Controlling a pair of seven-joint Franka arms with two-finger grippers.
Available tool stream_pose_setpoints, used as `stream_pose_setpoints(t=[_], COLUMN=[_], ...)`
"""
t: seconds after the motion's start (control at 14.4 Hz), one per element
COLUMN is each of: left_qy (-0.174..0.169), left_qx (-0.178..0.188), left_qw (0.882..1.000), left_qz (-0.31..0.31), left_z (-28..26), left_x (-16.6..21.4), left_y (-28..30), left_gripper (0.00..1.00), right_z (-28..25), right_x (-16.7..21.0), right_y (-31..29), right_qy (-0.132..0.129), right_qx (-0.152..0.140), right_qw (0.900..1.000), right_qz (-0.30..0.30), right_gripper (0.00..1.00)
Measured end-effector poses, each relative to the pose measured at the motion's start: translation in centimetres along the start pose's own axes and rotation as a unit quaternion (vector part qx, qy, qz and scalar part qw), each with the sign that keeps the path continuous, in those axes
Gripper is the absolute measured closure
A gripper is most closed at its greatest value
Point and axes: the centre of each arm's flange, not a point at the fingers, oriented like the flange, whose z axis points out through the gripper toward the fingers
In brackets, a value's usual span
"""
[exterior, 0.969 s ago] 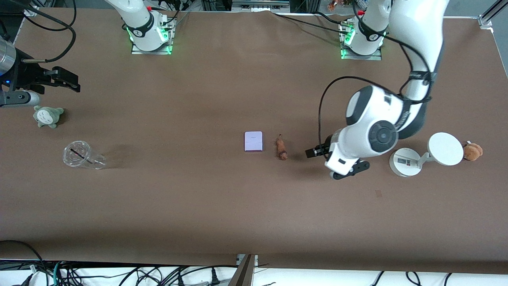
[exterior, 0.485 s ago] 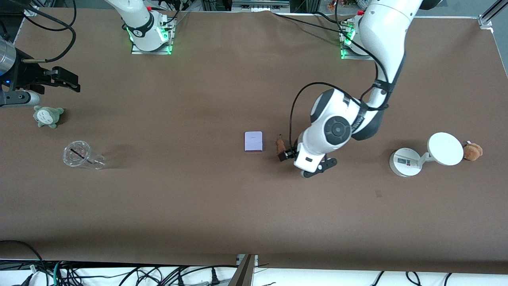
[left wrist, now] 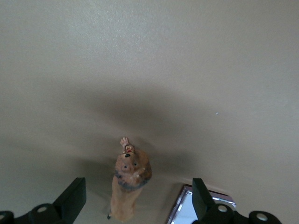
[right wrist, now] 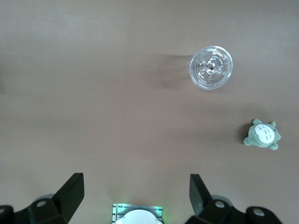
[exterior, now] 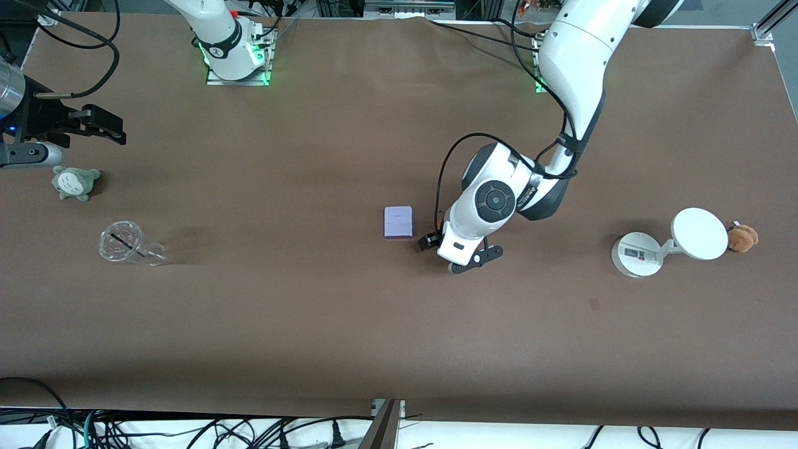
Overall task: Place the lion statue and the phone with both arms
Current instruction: 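Reach the left gripper over the brown lion statue, then grasp the brown lion statue with the left gripper and lift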
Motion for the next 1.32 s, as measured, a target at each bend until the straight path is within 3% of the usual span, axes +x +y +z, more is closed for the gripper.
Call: stream_pose_setpoints(t=[0.48, 0.69, 0.97, 1.32], left_qy=[0.007, 0.007, 0.007, 0.011], left_qx=[0.010, 0.011, 0.015, 0.019], left_qw=[1.000, 1.000, 1.000, 1.000], left_qz=[-0.004, -0.005, -0.002, 0.010], left_z=[3.6, 3.9, 4.2, 3.3], left_x=[-0.4, -0.4, -0.1, 2.8], left_y=[0.1, 0.0, -0.3, -2.3], left_gripper=[0.00, 0.29, 0.65, 0.64], right_z=[0.1, 1.4, 6.6, 11.6], right_x=[0.1, 1.0, 4.5, 8.3], right_y=[-0.1, -0.6, -1.1, -7.1], right_qy=[-0.001, -0.013, -0.048, -0.044], right_qx=[0.000, 0.000, -0.002, -0.008], right_qw=[1.000, 1.000, 0.999, 0.998], right_qz=[-0.001, -0.005, -0.008, -0.037], right_gripper=[0.00, 0.00, 0.00, 0.00])
